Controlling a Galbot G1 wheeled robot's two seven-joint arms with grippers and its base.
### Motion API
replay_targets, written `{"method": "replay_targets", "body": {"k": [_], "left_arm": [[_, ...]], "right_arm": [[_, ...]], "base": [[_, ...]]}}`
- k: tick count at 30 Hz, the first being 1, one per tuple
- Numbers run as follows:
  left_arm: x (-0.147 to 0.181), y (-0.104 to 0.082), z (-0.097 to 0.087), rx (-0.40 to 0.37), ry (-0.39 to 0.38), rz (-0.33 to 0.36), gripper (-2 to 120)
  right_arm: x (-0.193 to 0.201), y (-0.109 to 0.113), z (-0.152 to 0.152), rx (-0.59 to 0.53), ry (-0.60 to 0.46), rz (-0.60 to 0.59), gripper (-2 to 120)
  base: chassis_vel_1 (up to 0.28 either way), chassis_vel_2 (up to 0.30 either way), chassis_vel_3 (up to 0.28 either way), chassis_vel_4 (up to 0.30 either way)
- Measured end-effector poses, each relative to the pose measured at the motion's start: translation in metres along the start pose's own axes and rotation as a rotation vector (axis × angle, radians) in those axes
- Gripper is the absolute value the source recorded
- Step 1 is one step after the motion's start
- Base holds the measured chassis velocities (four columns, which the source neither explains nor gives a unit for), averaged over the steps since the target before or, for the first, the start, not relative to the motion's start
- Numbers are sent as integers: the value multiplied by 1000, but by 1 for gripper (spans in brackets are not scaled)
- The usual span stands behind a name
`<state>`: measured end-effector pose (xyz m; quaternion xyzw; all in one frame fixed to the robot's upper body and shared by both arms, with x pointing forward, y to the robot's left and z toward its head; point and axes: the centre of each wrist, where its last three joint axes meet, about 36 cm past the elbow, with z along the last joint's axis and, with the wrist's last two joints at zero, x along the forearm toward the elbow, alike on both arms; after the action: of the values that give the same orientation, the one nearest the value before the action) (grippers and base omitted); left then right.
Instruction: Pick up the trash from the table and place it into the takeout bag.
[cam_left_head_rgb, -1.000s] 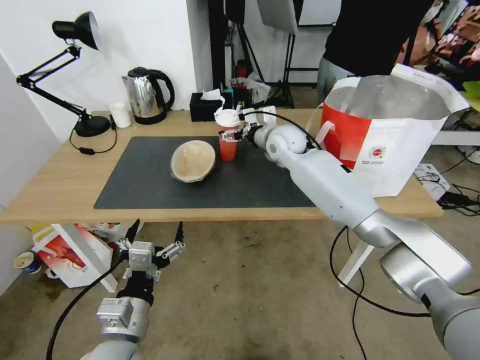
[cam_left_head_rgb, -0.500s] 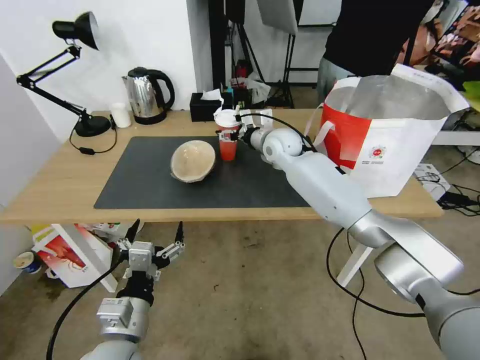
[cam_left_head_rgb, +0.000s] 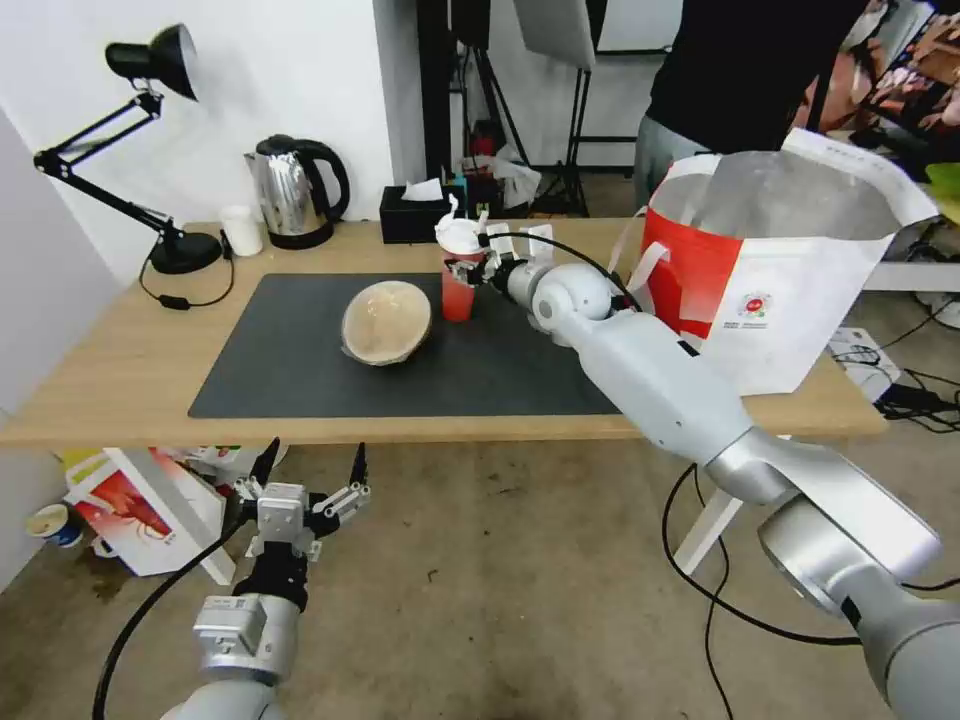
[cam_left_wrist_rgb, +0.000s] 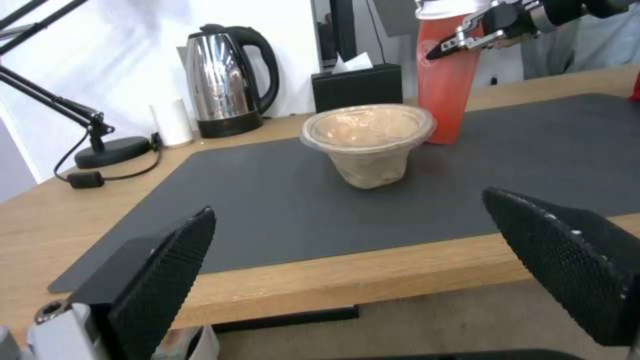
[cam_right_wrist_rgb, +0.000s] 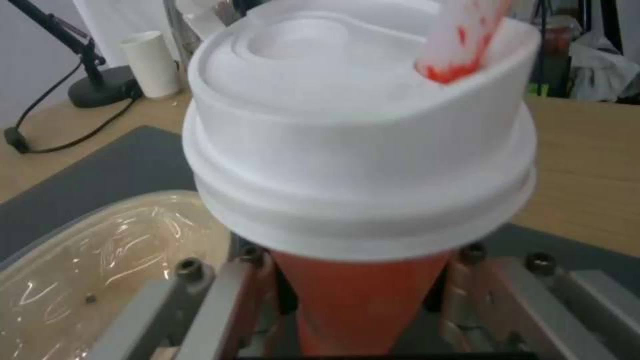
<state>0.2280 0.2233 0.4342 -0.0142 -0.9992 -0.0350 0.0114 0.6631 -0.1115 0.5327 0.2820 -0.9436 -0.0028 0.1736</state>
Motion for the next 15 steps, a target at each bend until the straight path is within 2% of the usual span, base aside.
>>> {"method": "replay_targets", "body": {"k": [4,7,15], "left_arm": [[0,0,0,0,0,0,100],[0,0,0,0,0,0,100],[0,0,0,0,0,0,100]], "right_arm": [[9,-2,-5,11,-11,-1,21],[30,-4,-35,25,-63,-9,13],[64,-13,-77,74,-131,4,10]], "base": [[0,0,0,0],[0,0,0,0],[0,0,0,0]]}}
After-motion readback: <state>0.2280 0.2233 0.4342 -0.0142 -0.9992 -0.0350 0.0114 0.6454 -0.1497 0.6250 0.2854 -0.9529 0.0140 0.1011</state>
